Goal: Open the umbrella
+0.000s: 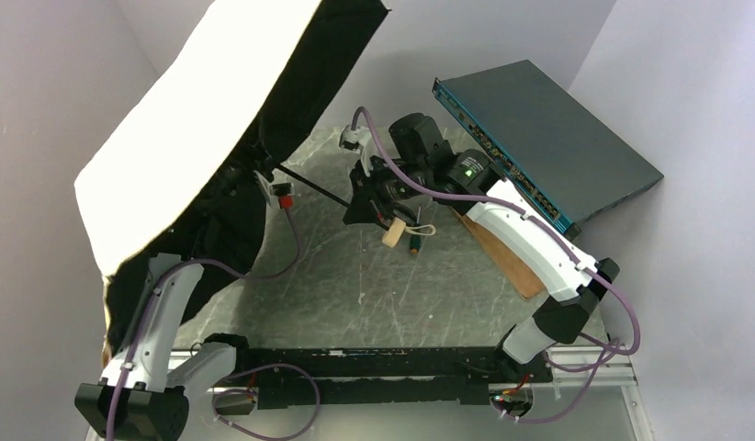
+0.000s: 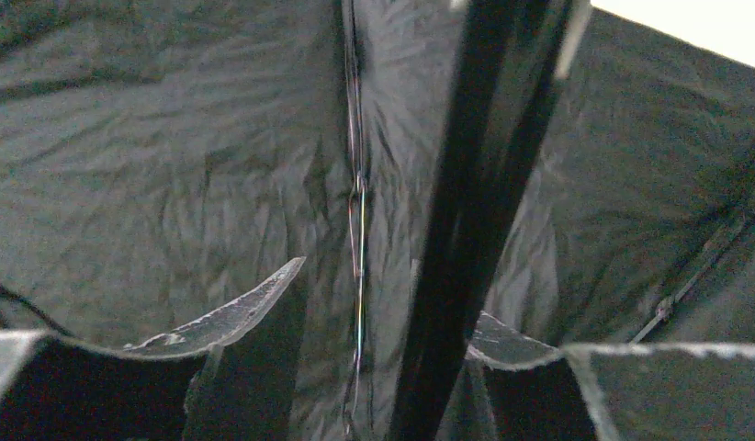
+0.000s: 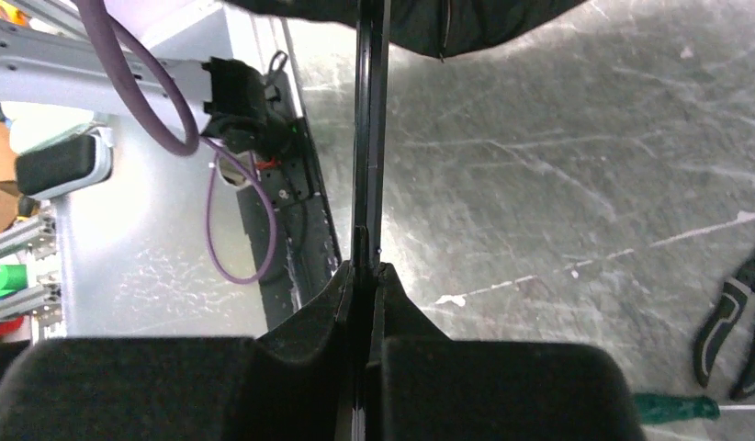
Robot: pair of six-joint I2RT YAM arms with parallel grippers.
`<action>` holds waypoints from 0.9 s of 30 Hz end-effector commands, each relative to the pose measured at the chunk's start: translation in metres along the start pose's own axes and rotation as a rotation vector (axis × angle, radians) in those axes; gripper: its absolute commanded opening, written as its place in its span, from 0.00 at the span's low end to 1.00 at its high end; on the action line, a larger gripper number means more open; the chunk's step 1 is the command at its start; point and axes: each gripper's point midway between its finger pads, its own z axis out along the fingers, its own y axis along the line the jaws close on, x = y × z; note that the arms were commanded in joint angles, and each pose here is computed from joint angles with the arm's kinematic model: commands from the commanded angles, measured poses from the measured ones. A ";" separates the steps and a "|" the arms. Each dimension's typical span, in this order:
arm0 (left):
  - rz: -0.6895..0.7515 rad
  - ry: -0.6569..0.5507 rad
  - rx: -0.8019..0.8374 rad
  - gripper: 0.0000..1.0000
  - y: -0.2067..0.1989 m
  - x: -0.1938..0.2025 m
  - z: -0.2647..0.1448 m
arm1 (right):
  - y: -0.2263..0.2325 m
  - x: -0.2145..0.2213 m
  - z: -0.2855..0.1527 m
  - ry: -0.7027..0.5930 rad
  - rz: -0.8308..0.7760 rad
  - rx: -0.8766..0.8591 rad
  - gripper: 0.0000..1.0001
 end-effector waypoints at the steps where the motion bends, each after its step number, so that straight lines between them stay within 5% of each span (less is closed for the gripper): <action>1: -0.009 -0.073 -0.028 0.50 0.007 -0.024 0.009 | 0.038 -0.063 -0.027 -0.264 -0.118 -0.125 0.00; 8: 0.006 -0.033 0.036 0.42 -0.021 -0.018 0.038 | 0.041 -0.060 -0.033 -0.285 -0.118 -0.129 0.00; 13: -0.028 0.148 0.044 0.30 -0.022 0.029 0.041 | 0.032 -0.030 -0.038 -0.217 -0.161 -0.074 0.00; 27: 0.083 0.497 0.001 0.30 -0.014 0.172 -0.002 | -0.013 0.072 -0.038 0.080 -0.248 0.091 0.00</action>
